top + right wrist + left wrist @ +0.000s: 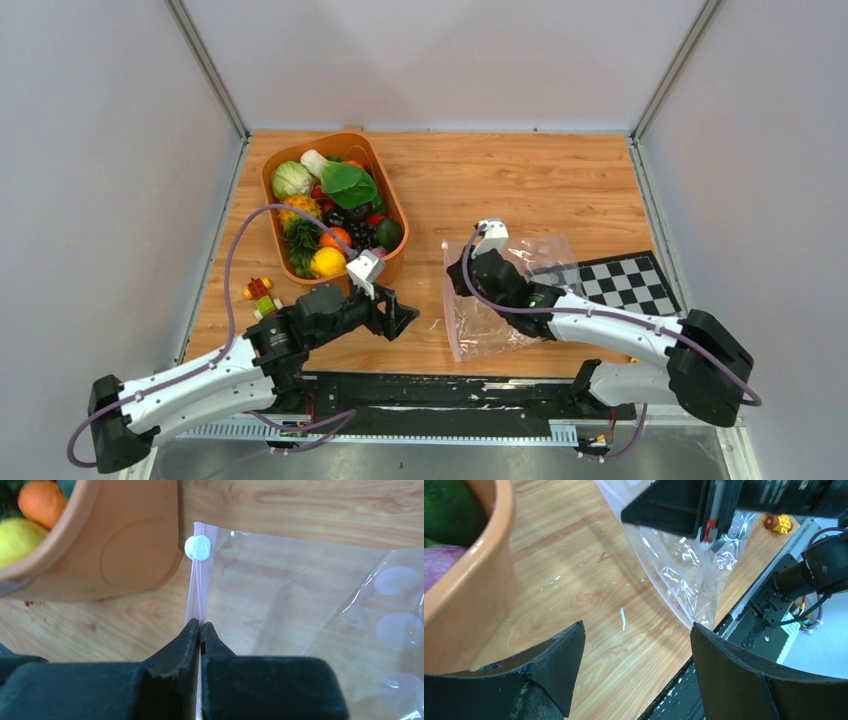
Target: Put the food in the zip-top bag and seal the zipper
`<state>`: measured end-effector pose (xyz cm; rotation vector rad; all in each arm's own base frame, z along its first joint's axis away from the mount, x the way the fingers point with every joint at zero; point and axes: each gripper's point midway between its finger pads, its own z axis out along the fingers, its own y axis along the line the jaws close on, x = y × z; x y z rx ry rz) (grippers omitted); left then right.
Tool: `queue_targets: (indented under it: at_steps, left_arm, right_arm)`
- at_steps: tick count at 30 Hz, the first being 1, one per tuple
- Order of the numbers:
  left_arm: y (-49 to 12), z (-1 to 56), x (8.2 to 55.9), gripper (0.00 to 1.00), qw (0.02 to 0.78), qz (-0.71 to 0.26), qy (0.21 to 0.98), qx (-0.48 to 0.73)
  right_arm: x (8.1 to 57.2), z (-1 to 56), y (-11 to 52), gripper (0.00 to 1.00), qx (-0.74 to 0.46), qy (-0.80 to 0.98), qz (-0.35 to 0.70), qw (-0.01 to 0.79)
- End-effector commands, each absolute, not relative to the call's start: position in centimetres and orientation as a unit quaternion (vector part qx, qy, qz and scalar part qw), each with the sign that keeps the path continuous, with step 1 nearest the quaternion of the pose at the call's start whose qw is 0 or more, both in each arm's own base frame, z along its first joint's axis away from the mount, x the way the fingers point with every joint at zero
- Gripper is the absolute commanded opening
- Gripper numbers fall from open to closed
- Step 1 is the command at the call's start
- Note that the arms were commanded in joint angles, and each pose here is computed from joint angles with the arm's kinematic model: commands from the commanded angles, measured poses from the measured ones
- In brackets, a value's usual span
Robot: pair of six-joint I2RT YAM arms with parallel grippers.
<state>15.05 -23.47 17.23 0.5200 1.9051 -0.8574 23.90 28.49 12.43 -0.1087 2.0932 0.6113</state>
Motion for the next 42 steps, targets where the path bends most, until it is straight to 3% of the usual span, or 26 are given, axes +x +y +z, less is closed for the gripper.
queue_targets:
  at_steps: [1, 13, 42]
  left_arm:
    - [-25.9, 18.7, 15.9, 0.83, 0.512, -0.395, 0.745, 0.164]
    - [-31.4, 16.7, 14.8, 0.80, 0.489, -0.447, 0.735, 0.147]
    - [-32.0, 19.0, 14.6, 0.77, 0.500, -0.478, 0.712, 0.123]
  right_arm:
    - [25.2, 15.8, 27.5, 0.00, 0.005, 0.824, 0.284, 0.491]
    - [22.4, 16.9, 27.0, 0.00, 0.002, 0.808, 0.354, 0.471]
    - [19.8, 19.1, 26.7, 0.00, -0.053, 0.792, 0.392, 0.465]
